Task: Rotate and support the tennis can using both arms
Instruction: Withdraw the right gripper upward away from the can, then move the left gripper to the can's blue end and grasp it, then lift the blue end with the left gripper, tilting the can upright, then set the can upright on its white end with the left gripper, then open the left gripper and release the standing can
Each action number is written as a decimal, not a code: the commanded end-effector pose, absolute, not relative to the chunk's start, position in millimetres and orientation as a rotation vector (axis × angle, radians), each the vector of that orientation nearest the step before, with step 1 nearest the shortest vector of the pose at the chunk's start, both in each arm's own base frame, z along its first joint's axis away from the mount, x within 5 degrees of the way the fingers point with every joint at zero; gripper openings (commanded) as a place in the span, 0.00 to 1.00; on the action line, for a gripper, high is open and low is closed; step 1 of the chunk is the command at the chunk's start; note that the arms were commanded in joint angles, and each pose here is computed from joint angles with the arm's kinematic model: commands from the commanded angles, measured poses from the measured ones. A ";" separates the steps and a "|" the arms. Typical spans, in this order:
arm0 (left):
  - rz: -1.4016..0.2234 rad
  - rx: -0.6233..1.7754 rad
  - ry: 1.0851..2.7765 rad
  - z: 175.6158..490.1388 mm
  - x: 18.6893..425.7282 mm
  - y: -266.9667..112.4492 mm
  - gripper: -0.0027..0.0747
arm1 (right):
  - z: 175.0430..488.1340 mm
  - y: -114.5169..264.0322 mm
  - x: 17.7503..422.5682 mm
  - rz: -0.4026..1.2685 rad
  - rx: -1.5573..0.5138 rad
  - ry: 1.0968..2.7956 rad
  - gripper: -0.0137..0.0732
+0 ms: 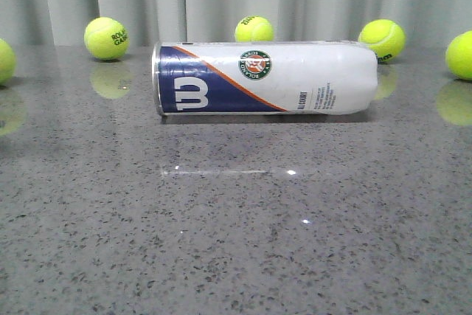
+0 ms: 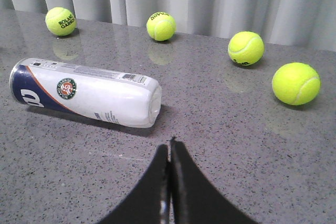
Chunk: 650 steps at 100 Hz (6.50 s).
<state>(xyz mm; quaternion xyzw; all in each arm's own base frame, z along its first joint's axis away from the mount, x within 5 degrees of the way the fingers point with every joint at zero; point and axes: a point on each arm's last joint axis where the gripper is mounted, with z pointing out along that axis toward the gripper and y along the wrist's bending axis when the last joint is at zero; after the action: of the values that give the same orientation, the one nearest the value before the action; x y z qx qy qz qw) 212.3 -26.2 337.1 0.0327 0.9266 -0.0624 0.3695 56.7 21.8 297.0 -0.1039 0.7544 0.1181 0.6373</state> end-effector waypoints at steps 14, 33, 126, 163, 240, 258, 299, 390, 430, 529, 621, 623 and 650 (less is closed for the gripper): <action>-0.541 0.053 2.342 355.3 248.2 -52.9 0.74 | 311.1 20.5 57.5 0.268 -0.207 1.634 0.08; -1.014 0.102 2.368 337.6 273.8 -83.6 0.74 | 311.1 20.5 57.5 0.268 -0.207 1.634 0.08; -1.765 0.201 2.198 284.2 305.3 -179.3 0.41 | 311.1 20.5 57.5 0.268 -0.207 1.634 0.08; -1.883 0.253 2.118 292.4 300.7 -180.6 0.01 | 311.1 20.5 57.5 0.268 -0.207 1.634 0.08; -0.944 0.818 2.091 445.9 266.0 -161.7 0.01 | 311.1 20.5 57.5 0.268 -0.207 1.634 0.08; -0.592 0.881 2.210 462.3 249.0 -167.2 0.01 | 311.1 20.5 57.5 0.268 -0.207 1.634 0.08; -0.329 1.018 2.210 466.5 219.4 -201.0 0.01 | 311.1 20.5 57.5 0.268 -0.207 1.634 0.08; -0.299 1.042 2.296 436.9 248.4 -221.5 0.53 | 311.1 20.5 57.5 0.268 -0.207 1.634 0.08; -0.293 1.020 2.166 448.3 272.6 -240.0 0.66 | 311.1 20.5 57.5 0.268 -0.207 1.634 0.08; -0.229 1.002 2.130 452.0 284.3 -243.7 0.62 | 311.1 20.5 57.5 0.268 -0.207 1.634 0.08; -0.365 0.848 1.895 504.3 241.5 -210.3 0.14 | 311.1 20.5 57.5 0.268 -0.207 1.634 0.08; -0.367 0.845 1.889 503.3 240.5 -209.5 0.09 | 311.1 20.5 57.5 0.268 -0.207 1.634 0.08; -0.408 0.816 1.839 476.0 222.3 -195.7 0.01 | 311.1 20.5 57.5 0.268 -0.207 1.634 0.08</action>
<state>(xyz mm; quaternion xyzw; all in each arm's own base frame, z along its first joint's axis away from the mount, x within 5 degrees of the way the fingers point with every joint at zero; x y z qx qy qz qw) 238.7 -208.0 455.4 0.3649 0.8033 -0.1347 0.4511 56.7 21.8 296.9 -0.1040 0.7546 0.1181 0.6371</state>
